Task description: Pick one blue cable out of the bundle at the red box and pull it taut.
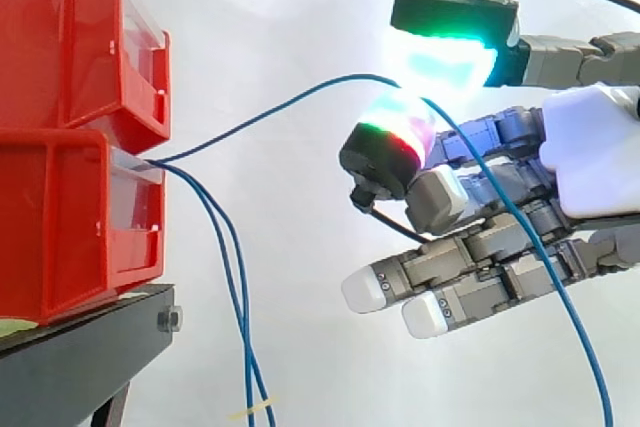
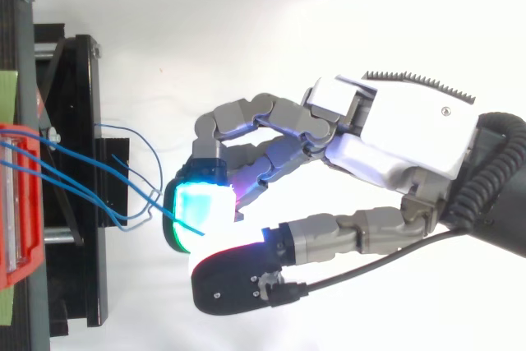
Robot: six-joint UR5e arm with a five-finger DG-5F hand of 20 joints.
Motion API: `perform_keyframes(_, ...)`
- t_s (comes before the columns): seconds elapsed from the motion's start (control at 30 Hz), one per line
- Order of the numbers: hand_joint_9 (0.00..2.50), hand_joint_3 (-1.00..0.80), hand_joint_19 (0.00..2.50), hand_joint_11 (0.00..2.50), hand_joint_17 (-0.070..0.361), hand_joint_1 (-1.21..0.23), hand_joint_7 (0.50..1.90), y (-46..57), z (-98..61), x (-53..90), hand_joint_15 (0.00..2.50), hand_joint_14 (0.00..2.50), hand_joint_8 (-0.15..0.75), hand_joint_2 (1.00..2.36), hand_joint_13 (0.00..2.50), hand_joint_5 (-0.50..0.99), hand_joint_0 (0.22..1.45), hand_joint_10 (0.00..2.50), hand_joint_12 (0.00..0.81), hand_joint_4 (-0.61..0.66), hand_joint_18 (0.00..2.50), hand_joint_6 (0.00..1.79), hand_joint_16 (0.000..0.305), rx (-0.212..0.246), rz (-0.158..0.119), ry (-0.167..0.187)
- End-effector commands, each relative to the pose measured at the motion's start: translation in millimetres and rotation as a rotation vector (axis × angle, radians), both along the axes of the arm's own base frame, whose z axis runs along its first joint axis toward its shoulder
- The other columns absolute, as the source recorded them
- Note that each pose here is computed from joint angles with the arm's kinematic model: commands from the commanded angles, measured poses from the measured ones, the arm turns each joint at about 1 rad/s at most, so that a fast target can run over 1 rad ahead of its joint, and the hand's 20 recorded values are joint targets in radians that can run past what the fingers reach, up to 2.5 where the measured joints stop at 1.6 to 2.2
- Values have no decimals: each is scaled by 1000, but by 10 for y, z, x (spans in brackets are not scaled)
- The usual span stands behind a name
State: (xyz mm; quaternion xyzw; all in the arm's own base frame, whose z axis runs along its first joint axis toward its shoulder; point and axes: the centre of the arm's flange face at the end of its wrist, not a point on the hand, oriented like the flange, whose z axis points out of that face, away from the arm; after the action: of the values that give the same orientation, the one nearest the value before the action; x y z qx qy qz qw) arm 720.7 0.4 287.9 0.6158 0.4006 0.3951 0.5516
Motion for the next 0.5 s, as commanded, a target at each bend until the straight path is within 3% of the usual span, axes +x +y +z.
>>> perform_keyframes(0.0, 878, -6, 219, 1062, 168, -839, 1345, -1, -2, -1, 230, 6, 396, 1029, 535, -97, 570, 11, 506, 146, 561, 834, 75, 0, -1, 0)
perform_keyframes(0.47, 886, -6, 225, 1046, 164, -845, 1343, 0, 5, 2, 224, 6, 397, 1022, 531, -97, 576, 12, 505, 141, 579, 833, 73, 0, -1, -1)
